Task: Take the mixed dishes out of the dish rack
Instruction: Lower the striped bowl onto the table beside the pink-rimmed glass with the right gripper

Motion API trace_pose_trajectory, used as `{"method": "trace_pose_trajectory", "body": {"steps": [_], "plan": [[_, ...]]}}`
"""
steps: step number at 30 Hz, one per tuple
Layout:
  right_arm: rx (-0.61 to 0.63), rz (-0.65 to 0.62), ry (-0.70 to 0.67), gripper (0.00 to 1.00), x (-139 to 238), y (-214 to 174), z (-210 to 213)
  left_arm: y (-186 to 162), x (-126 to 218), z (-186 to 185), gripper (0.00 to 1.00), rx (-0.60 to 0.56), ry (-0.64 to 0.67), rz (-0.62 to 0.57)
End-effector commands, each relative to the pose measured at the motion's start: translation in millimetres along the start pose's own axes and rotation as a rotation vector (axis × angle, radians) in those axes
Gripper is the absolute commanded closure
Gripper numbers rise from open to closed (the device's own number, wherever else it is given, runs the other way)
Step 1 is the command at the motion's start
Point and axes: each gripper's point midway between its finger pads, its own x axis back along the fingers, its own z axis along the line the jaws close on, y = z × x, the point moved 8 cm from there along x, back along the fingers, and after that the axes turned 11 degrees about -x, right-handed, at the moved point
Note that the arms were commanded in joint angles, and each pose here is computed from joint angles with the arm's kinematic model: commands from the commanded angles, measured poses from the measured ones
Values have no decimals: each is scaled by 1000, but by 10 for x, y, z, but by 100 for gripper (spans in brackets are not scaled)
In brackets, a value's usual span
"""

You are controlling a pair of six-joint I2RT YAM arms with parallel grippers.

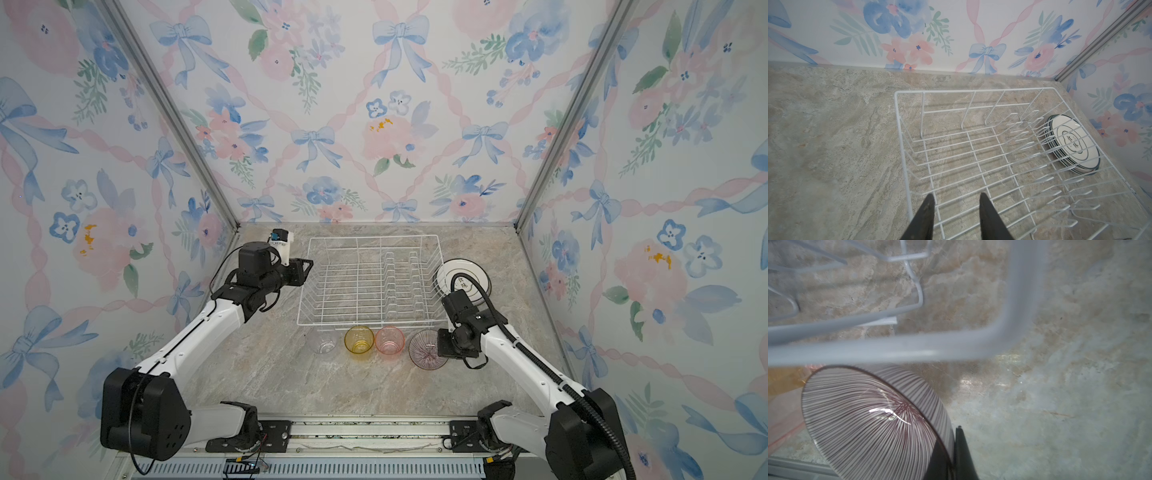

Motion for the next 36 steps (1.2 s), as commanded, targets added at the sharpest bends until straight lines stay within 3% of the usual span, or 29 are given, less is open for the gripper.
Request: {"method": "trace_pose_trajectory", "body": {"steps": [1,14,17,25,27,31,36], "plan": [[10,-10,64,100,-73,78,83,-26,-18,16,63,-12,7,3],[-20,4,65,100,-266,80,-46,-6,-12,11,63,-10,2,12],[-28,30,68,95,-330,57,-70,7,-3,7,63,-10,1,13],[-30,17,85,78,-326,69,-59,26,16,-1,63,-11,1,9],[-27,10,87,66,-296,70,-56,8,3,4,63,-11,4,17],[-25,-15,101,59,-210,80,-45,-30,-39,30,63,-8,17,34],[-18,-51,105,44,-40,107,-31,-133,-142,112,61,-1,83,103]]}}
